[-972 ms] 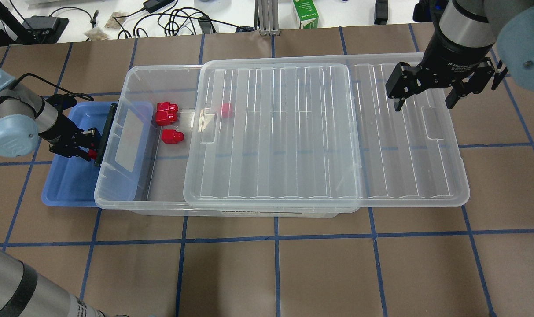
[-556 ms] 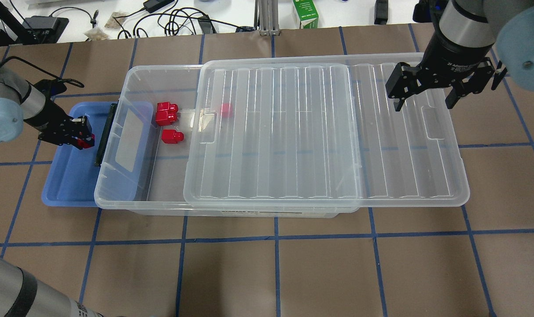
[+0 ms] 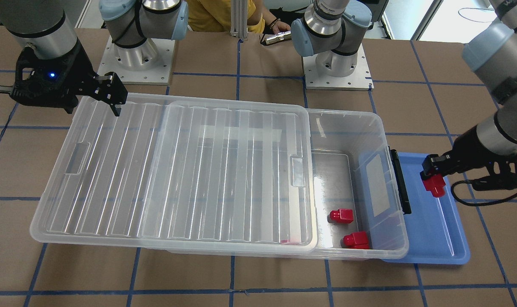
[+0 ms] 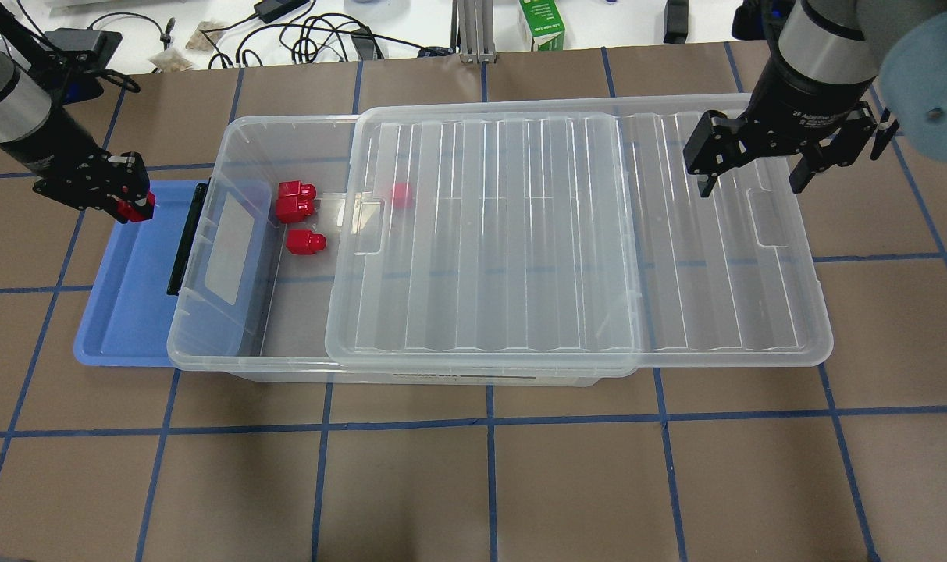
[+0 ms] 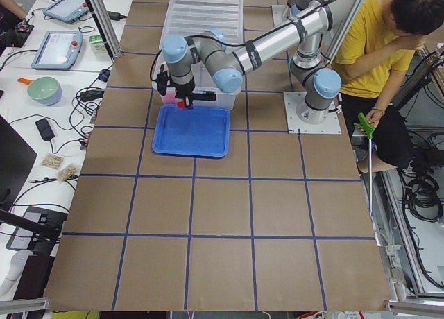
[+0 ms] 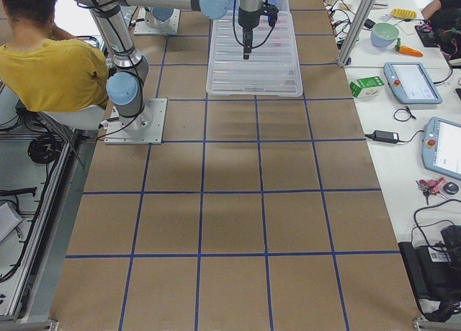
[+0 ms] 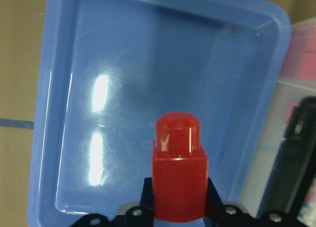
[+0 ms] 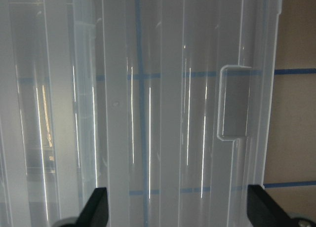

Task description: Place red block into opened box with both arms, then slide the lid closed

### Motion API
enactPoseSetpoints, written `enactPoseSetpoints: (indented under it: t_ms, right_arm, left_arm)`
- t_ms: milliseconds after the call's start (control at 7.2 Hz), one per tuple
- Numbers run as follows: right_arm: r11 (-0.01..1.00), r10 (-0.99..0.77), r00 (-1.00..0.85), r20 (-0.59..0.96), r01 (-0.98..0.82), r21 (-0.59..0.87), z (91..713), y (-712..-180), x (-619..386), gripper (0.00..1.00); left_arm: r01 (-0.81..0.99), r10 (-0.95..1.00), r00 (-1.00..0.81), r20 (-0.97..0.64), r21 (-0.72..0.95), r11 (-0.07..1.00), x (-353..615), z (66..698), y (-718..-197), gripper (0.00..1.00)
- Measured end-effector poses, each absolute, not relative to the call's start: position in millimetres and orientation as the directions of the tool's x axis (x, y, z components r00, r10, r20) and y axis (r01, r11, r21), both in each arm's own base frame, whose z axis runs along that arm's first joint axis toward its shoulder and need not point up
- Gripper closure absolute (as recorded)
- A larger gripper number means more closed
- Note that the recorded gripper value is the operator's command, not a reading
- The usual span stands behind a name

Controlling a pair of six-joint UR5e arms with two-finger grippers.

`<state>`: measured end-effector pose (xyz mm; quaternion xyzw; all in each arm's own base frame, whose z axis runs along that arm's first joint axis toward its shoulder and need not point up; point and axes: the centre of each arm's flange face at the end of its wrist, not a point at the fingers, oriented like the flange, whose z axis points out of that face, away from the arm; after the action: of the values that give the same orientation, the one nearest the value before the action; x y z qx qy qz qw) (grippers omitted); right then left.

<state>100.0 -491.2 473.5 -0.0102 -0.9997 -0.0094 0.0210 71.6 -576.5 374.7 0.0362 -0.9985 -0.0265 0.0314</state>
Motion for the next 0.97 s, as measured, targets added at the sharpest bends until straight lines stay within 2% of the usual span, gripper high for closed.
enactPoseSetpoints:
  t_ms: [278,417,972]
  right_arm:
    - [1.0,0.02,-0.999,0.042,0.021,0.018,474,-491,100,0.0]
    - [1.0,0.02,-0.999,0.042,0.021,0.018,474,-491,100,0.0]
    - [1.0,0.02,-0.999,0.043,0.02,0.004,474,-493,100,0.0]
  left_arm:
    - [-0.031,-0.032,-0.999,0.028,0.045,0.999,-30,397,-559,1.0]
    - [-0.014,-0.016,-0.999,0.029,0.067,0.998,-66,384,-549,1.0]
    - [0.01,0.008,-0.999,0.034,0.082,0.997,-92,305,-530,1.0]
